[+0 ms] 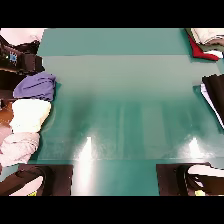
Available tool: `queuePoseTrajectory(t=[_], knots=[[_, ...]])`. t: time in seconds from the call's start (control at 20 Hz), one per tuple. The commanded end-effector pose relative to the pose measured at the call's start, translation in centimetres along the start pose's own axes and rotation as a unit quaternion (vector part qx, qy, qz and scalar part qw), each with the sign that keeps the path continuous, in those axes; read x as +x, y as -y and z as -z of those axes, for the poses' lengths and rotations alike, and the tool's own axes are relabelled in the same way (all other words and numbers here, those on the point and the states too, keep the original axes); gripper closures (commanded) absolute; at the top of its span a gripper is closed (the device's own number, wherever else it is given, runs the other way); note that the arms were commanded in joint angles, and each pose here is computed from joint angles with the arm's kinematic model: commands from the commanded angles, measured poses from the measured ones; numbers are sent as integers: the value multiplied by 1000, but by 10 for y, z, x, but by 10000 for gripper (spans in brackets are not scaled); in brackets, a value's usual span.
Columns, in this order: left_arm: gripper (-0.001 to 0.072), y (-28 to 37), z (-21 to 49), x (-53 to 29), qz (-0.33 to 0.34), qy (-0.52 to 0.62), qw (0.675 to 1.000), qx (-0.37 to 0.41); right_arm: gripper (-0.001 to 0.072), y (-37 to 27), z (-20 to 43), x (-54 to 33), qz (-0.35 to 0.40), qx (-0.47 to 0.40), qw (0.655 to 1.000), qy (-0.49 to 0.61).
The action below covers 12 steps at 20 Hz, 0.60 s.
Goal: Fold the shirts.
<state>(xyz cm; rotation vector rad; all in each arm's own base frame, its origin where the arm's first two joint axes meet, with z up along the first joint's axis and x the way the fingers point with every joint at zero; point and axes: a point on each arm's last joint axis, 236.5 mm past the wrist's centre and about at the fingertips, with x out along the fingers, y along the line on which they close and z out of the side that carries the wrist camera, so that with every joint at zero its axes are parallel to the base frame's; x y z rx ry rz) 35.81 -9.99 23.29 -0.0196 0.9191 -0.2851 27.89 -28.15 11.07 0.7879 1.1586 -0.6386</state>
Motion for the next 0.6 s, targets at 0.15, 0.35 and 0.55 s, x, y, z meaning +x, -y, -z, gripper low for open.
queuePoseTrajectory(t=[0.15,0.35,0.55], knots=[[678,0,-11,0,0,24,1000,0,695,-161,57,-53,-155,-154,975,29],[678,0,-17,-1,1,36,999,0,696,-227,114,-89,-199,-259,944,52],[678,0,-19,-1,1,39,999,0,695,-266,154,-123,-242,-322,911,86]])
